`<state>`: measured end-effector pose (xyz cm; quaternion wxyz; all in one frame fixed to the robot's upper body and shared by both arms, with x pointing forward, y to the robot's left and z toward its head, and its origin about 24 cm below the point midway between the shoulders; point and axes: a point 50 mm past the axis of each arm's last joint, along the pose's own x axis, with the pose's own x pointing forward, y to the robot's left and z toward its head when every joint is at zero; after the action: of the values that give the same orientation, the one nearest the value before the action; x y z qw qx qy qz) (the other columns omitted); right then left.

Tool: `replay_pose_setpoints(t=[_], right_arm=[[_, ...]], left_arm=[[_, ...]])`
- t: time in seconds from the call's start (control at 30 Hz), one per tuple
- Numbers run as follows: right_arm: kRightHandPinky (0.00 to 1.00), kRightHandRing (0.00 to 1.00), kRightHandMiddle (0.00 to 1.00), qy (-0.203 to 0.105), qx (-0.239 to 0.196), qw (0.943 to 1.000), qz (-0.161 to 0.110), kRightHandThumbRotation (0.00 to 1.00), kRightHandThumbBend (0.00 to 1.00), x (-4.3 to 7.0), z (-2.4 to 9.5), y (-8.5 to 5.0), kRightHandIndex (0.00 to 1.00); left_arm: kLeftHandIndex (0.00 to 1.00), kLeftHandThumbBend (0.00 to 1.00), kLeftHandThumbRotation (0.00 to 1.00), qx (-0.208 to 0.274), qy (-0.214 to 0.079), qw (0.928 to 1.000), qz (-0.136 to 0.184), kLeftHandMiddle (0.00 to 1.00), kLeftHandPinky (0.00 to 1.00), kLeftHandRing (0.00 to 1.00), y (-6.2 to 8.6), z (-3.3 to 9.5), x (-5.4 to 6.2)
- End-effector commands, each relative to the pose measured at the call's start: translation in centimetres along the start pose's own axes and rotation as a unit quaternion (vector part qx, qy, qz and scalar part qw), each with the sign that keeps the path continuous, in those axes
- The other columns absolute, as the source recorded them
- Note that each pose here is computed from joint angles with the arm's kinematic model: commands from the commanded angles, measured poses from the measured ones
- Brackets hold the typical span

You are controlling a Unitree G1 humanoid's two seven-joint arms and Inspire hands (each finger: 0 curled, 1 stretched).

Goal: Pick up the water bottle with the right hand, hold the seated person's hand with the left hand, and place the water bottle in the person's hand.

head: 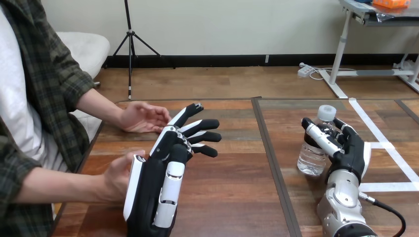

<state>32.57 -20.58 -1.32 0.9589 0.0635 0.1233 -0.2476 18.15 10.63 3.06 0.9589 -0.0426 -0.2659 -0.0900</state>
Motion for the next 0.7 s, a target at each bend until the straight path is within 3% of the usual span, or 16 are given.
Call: replay_pose_setpoints(t=[0.0,0.67], right_arm=[[0.61,0.53,0.53,-0.041,-0.004,0.9990,0.016,0.00,0.74,1.02,3.58,2.06,0.58],[0.49,0.49,0.51,-0.043,-0.033,0.9980,0.032,0.00,0.76,0.87,3.10,1.94,0.50]], left_arm=[[0.84,0.35,0.99,-0.007,-0.032,0.9995,0.002,0.73,0.55,0.67,-0.37,0.57,1.01],[0.83,0.34,1.00,-0.006,-0.030,0.9995,0.003,0.72,0.54,0.66,-0.39,0.62,0.88]])
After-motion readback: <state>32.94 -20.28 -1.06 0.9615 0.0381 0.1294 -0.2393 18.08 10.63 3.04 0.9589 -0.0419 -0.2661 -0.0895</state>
